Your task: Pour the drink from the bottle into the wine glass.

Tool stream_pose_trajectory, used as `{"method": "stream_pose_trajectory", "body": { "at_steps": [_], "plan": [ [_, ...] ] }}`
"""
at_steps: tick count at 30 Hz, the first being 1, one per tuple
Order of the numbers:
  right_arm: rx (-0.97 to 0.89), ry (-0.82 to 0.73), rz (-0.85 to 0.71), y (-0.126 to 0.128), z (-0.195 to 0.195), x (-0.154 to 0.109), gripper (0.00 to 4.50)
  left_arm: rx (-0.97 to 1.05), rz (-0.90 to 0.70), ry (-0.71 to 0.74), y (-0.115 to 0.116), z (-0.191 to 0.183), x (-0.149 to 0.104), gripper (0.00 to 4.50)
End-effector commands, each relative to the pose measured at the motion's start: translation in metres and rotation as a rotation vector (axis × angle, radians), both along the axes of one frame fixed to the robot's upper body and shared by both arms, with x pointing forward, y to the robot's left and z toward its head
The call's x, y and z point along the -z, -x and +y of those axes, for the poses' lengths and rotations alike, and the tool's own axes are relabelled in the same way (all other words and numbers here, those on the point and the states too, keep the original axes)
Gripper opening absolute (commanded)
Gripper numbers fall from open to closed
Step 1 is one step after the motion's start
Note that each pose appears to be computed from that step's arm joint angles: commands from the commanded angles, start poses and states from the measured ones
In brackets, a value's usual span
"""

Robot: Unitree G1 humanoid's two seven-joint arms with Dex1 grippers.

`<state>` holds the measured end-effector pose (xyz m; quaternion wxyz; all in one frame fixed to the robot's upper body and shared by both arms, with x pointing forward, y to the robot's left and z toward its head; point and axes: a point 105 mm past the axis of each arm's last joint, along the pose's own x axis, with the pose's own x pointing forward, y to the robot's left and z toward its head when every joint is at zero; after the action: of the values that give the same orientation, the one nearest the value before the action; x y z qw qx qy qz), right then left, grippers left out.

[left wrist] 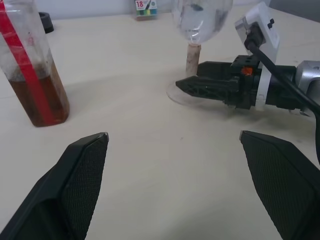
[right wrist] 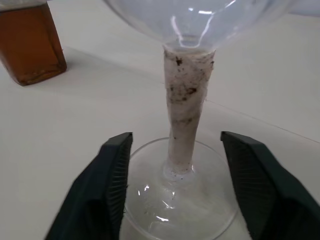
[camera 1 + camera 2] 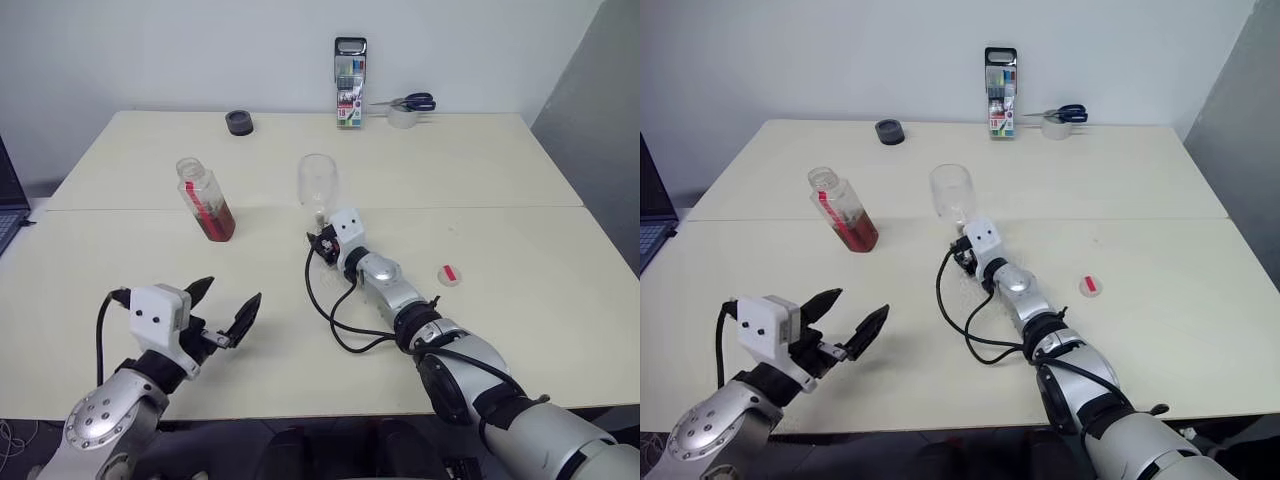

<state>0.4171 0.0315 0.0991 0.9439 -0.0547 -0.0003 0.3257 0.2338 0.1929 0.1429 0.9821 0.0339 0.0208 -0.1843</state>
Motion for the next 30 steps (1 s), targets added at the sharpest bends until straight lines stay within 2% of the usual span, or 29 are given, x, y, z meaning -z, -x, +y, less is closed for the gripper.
{"method": "stream_pose_trajectory", "body": {
  "at_steps": [1, 2, 6, 8, 15, 17, 20, 25, 30],
  "plan": [
    [-0.037, -0.065, -0.066, 0.004, 0.018, -0.023, 4.17, 0.019, -0.017, -0.008, -0.005, -0.004, -0.004, 4.5],
    [-0.039, -0.073, -0.084, 0.004, 0.014, -0.025, 4.47, 0.016, -0.019, -0.007, -0.009, -0.003, -0.003, 4.5],
    [-0.061, -0.078, -0.174, 0.011, -0.011, -0.035, 4.47, -0.044, -0.038, -0.007, -0.024, 0.008, -0.002, 4.5],
    [-0.075, -0.078, -0.214, 0.023, -0.03, -0.045, 4.47, -0.102, -0.038, 0.006, -0.031, 0.018, 0.0, 4.5],
    [-0.168, 0.035, -0.166, 0.106, -0.084, -0.063, 4.47, -0.276, -0.061, -0.002, -0.053, 0.048, 0.0, 4.5],
    [-0.183, 0.067, -0.159, 0.122, -0.095, -0.075, 4.47, -0.315, -0.069, -0.02, -0.06, 0.055, -0.001, 4.5],
    [-0.204, 0.103, -0.16, 0.134, -0.103, -0.094, 4.47, -0.352, -0.091, -0.019, -0.071, 0.062, -0.007, 4.5],
    [-0.244, 0.077, -0.131, 0.146, -0.103, -0.12, 4.47, -0.376, -0.128, -0.025, -0.083, 0.069, -0.02, 4.5],
    [-0.228, 0.041, -0.086, 0.154, -0.101, -0.124, 4.47, -0.373, -0.142, -0.041, -0.091, 0.072, -0.025, 4.5]
  ]
}}
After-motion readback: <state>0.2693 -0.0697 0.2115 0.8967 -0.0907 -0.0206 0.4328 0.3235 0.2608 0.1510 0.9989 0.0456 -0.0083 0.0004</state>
